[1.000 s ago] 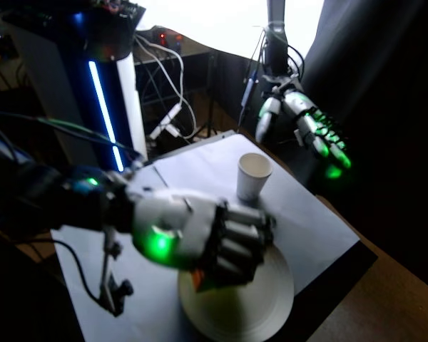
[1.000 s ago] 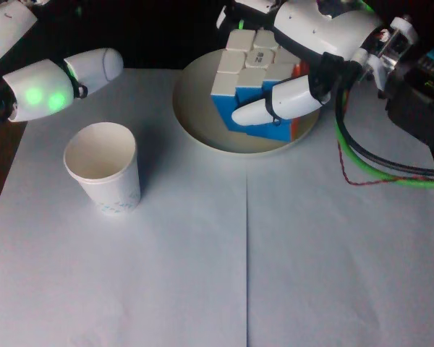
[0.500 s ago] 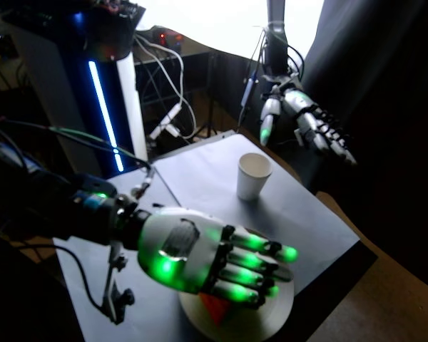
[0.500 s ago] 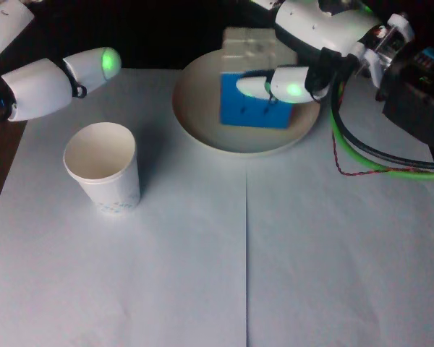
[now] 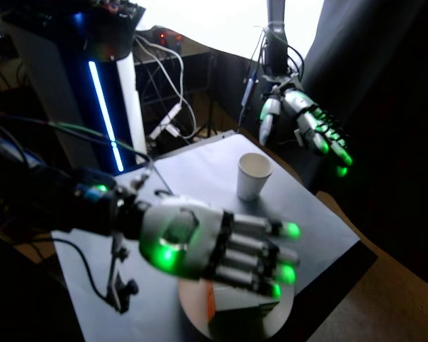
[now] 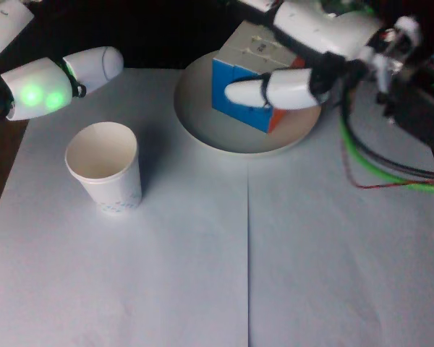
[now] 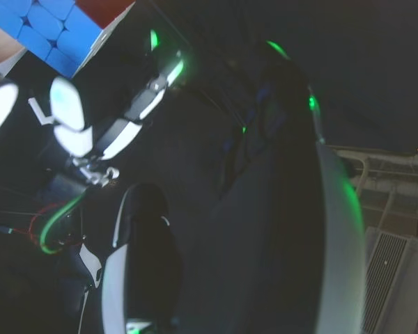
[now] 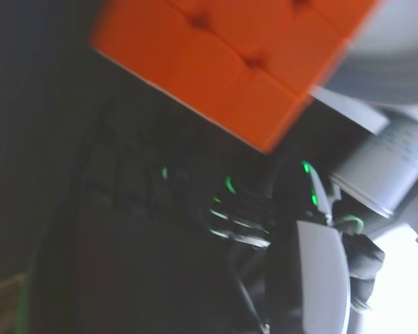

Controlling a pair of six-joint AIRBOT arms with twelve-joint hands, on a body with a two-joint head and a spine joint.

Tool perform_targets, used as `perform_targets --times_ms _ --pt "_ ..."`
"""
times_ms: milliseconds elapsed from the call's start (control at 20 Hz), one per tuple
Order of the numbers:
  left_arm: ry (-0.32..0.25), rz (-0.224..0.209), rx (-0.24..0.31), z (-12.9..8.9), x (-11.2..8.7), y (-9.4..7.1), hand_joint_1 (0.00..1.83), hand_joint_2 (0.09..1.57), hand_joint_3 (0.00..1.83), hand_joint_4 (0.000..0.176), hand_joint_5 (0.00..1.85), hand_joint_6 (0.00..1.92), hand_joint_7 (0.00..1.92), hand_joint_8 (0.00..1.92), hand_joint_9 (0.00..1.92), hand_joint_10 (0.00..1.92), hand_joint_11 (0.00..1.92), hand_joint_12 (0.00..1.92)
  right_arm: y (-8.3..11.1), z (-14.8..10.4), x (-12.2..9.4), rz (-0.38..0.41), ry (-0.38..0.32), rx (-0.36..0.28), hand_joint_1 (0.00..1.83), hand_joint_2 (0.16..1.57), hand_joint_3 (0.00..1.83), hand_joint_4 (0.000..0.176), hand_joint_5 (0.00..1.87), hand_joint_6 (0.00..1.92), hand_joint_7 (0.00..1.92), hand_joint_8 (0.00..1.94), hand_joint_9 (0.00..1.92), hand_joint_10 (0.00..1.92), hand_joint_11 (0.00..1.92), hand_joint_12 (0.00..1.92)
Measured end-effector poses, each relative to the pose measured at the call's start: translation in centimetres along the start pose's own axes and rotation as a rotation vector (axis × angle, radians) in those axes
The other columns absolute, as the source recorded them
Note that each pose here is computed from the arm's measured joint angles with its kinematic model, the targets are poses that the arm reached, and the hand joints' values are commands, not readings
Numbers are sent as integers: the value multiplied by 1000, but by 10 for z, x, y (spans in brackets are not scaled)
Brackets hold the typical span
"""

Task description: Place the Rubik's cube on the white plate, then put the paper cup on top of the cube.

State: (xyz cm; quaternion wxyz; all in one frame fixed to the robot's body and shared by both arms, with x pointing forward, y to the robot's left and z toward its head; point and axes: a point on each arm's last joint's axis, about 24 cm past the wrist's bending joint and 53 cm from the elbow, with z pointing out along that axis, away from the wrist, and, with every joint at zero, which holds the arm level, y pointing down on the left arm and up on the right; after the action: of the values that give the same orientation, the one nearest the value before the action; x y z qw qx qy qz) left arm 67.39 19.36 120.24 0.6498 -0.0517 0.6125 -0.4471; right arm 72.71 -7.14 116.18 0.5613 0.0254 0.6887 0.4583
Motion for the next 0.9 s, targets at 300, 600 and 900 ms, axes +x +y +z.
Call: perform_targets --times_ms 300,600,900 --pt "10 -4 -17 -6 2 3 355 1211 0 102 33 0 0 0 0 0 0 719 25 -51 -47 -85 -106 -73 549 1092 2 127 0 0 0 0 0 0 0 0" --pt "2 3 -49 -19 -7 11 311 1080 0 124 0 0 0 0 0 0 0 0 19 -117 -30 -138 -33 -50 613 1175 24 49 0 0 0 0 48 18 39 27" --pt "76 22 -29 -38 9 -1 532 1002 0 168 0 0 0 0 0 0 29 18 -25 -171 -23 -112 -40 121 568 1204 0 10 0 0 0 0 67 1 0 472"
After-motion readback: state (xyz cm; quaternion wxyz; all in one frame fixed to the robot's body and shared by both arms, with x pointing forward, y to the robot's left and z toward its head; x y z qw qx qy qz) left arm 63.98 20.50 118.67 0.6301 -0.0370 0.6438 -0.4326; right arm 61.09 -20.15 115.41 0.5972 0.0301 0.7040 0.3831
